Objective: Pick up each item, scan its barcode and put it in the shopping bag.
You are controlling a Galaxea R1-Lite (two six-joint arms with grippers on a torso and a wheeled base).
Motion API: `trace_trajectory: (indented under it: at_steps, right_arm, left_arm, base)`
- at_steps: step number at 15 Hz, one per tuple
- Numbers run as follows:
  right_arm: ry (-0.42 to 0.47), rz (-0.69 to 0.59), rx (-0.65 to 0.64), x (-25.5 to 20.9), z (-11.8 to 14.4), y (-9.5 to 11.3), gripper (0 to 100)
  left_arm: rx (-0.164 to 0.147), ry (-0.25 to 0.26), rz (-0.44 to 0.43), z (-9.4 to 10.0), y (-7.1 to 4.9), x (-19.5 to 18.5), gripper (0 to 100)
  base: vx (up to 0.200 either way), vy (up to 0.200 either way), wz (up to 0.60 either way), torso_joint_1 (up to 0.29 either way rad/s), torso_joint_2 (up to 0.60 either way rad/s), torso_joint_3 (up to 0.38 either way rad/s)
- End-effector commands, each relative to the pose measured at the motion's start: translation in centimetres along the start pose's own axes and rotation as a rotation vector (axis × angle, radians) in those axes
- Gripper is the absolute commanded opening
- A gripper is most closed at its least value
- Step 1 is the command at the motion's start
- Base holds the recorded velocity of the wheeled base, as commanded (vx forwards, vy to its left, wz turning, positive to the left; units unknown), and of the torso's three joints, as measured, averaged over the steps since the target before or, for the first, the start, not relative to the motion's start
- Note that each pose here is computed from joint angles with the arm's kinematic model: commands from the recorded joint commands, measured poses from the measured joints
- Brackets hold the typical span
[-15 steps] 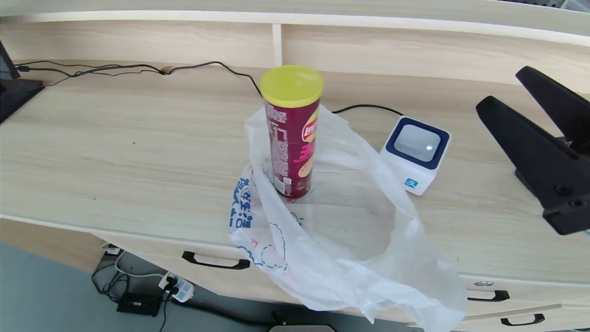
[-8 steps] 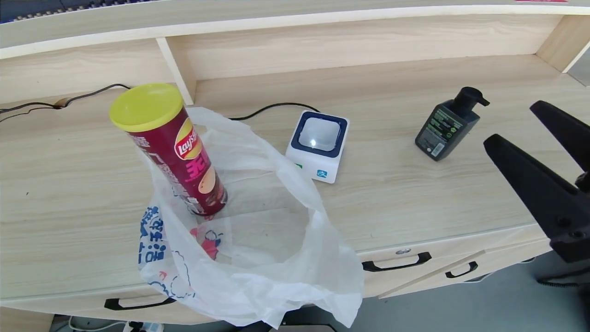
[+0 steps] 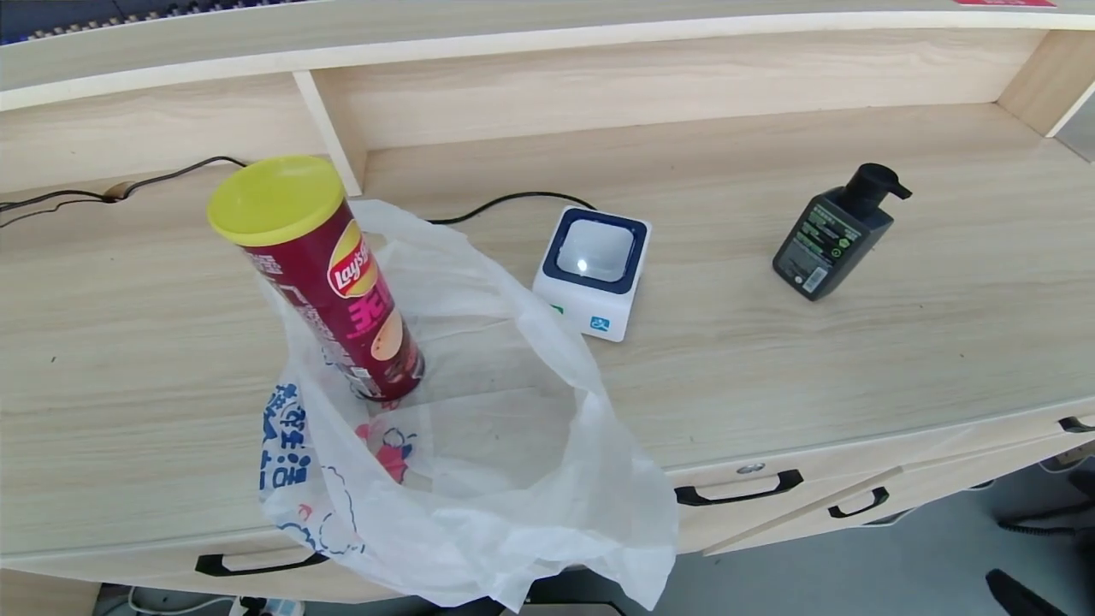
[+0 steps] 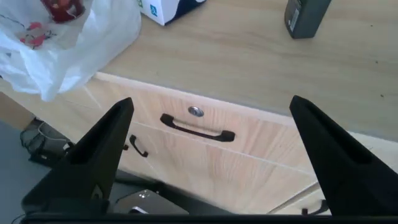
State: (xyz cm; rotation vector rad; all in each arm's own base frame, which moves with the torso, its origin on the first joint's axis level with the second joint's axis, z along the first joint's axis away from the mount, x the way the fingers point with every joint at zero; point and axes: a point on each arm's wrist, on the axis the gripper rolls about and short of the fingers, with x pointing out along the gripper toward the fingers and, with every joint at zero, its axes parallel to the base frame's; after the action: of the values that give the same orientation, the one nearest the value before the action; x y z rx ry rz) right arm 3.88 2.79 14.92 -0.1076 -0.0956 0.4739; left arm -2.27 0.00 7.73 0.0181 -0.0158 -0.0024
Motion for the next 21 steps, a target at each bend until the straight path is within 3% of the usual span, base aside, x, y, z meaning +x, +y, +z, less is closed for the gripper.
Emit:
trace_trajectory:
  at_steps: [1, 4, 6, 7, 9, 10, 12, 14, 17, 21]
  right_arm:
    - [-0.115, -0.021, 0.101, -4.4, 0.7, -1.3, 100]
    - [-0.127, -0.020, 0.155, -3.1, 4.0, -1.5, 100]
    - [-0.142, -0.024, 0.179, -0.3, 8.5, -1.4, 100]
    - [-0.145, -0.033, 0.181, 0.7, 9.4, -1.3, 100]
    - [-0.190, -0.234, 0.208, 5.1, 11.7, -2.4, 100]
    - [-0.251, -0.341, 0.200, 8.3, 12.4, -4.4, 100]
    - [-0.242, -0.295, 0.091, 10.1, 11.4, -7.7, 100]
    - [-0.219, -0.181, 0.026, 10.5, 11.2, -9.1, 100]
    - [-0.157, -0.167, 0.073, 11.1, 9.1, -9.2, 100]
    - [-0.198, -0.075, 0.056, 13.5, 6.9, -9.3, 100]
  left_arm:
    - [0.000, 0.000, -0.001, 0.0, 0.0, 0.0, 100]
    - [0.000, 0.000, -0.001, 0.0, 0.0, 0.0, 100]
    - [0.000, -0.001, 0.000, 0.0, 0.0, 0.0, 100]
    - [0.000, -0.001, 0.000, 0.0, 0.0, 0.0, 100]
    - [0.000, -0.001, 0.000, 0.0, 0.0, 0.0, 100]
    - [0.000, 0.000, -0.001, 0.0, 0.0, 0.0, 100]
    - [0.000, 0.000, -0.001, 0.0, 0.0, 0.0, 100]
    - [0.000, 0.000, -0.001, 0.0, 0.0, 0.0, 100]
    - [0.000, 0.000, -0.001, 0.0, 0.0, 0.0, 100]
    - [0.000, 0.000, -0.001, 0.0, 0.0, 0.0, 100]
  base:
    - [0.000, 0.000, 0.00, 0.000, 0.00, 0.000]
    - [0.000, 0.000, 0.00, 0.000, 0.00, 0.000]
    - [0.000, 0.000, 0.00, 0.000, 0.00, 0.000]
    - [0.000, 0.000, 0.00, 0.000, 0.00, 0.000]
    - [0.000, 0.000, 0.00, 0.000, 0.00, 0.000]
    - [0.000, 0.000, 0.00, 0.000, 0.00, 0.000]
    - [0.000, 0.000, 0.00, 0.000, 0.00, 0.000]
    - [0.000, 0.000, 0.00, 0.000, 0.00, 0.000]
    - [0.000, 0.000, 0.00, 0.000, 0.00, 0.000]
    - [0.000, 0.000, 0.00, 0.000, 0.00, 0.000]
